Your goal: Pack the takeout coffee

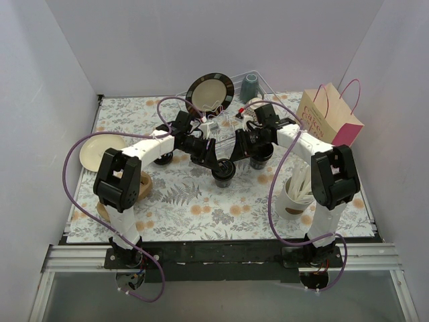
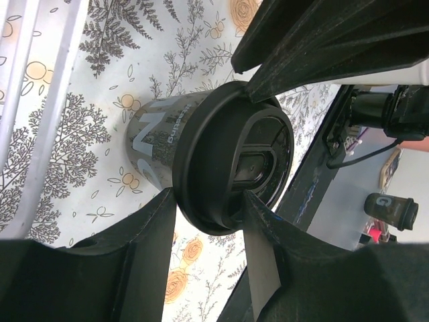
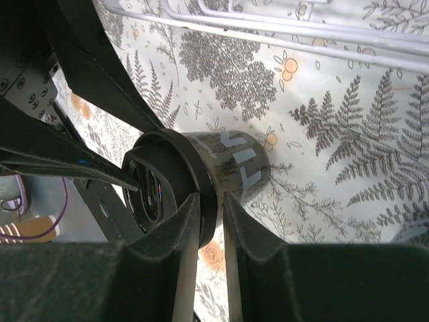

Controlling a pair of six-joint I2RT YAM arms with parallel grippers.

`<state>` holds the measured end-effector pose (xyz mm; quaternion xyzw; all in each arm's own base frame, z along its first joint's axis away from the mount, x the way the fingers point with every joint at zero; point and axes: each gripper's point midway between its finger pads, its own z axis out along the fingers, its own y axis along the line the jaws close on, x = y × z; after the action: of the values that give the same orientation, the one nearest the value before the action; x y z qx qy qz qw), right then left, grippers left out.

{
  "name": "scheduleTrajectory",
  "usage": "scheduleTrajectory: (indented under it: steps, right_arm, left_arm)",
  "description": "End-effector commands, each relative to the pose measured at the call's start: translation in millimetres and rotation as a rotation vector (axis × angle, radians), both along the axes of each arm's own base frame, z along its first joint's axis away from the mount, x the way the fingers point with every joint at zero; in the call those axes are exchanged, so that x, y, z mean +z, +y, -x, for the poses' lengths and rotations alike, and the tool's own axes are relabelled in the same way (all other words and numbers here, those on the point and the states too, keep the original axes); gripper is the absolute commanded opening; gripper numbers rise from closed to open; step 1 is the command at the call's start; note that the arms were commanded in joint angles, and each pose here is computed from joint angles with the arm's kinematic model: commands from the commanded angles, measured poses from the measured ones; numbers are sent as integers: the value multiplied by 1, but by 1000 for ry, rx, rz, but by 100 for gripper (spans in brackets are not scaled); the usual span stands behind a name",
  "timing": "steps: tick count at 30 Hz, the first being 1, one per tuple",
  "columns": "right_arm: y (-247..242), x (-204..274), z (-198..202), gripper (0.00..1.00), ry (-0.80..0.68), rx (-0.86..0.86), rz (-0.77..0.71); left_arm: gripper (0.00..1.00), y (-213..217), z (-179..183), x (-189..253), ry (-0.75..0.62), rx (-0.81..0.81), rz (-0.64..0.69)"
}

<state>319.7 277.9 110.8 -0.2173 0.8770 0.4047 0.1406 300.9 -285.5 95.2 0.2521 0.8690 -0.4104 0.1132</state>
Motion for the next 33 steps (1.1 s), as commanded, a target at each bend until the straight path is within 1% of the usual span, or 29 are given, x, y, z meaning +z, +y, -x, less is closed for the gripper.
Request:
scheduleTrajectory:
  steps: [1, 3, 4, 6, 7, 10, 11, 16, 18, 19, 20, 21, 22, 23, 24, 26, 27, 28, 30, 33]
  right_arm:
    - [-16, -43, 0, 26, 17, -4, 239]
    - [-9, -27, -7, 29, 18, 3, 215]
    - [-1, -8, -18, 29, -13, -3, 182]
    - [5, 8, -22, 32, -15, -8, 153]
    - [10, 26, -31, 34, -40, -27, 125]
    - [13, 50, -40, 38, -60, -66, 107]
    - [13, 55, -41, 40, -57, -85, 101]
    - [7, 74, -29, 42, -62, -111, 87]
    - [3, 69, -16, 43, -35, -108, 85]
    - [1, 79, -9, 45, -49, -104, 68]
    - [-4, 67, 4, 47, -12, -102, 78]
    - [-6, 66, 11, 48, -2, -106, 72]
    - [-7, 77, 16, 49, -34, -110, 43]
    - [-10, 74, 23, 50, -24, -115, 42]
    - [-15, 61, 35, 49, 16, -123, 56]
    - [-16, 63, 44, 50, 8, -123, 24]
    - [-18, 53, 55, 49, 42, -123, 26]
    - [-15, 52, 57, 49, 43, -108, -2]
    - [-16, 41, 65, 49, 75, -104, 1]
    - [-13, 33, 66, 47, 92, -92, -15]
  left_arm:
    - [39, 79, 19, -110, 31, 59, -502]
    - [39, 82, 21, -107, 36, 82, -516]
    - [39, 83, 21, -107, 43, 91, -522]
    - [39, 84, 28, -108, 91, 112, -531]
    - [39, 85, 30, -109, 106, 121, -539]
    - [38, 84, 40, -110, 168, 143, -542]
    - [38, 85, 43, -111, 183, 153, -542]
    - [38, 80, 41, -99, 172, 181, -508]
    - [38, 79, 41, -96, 186, 192, -509]
    - [38, 78, 42, -95, 192, 195, -506]
    - [38, 78, 42, -94, 199, 198, -507]
    - [38, 77, 42, -93, 202, 204, -506]
    - [38, 77, 43, -93, 208, 207, -504]
    - [38, 77, 43, -93, 211, 209, -507]
    - [38, 77, 42, -93, 213, 213, -511]
    - [39, 79, 43, -95, 221, 215, -520]
    - [39, 79, 42, -95, 220, 216, -523]
    - [39, 79, 43, -96, 225, 218, -527]
    - [39, 79, 42, -97, 229, 220, -528]
    - [39, 77, 40, -95, 231, 227, -521]
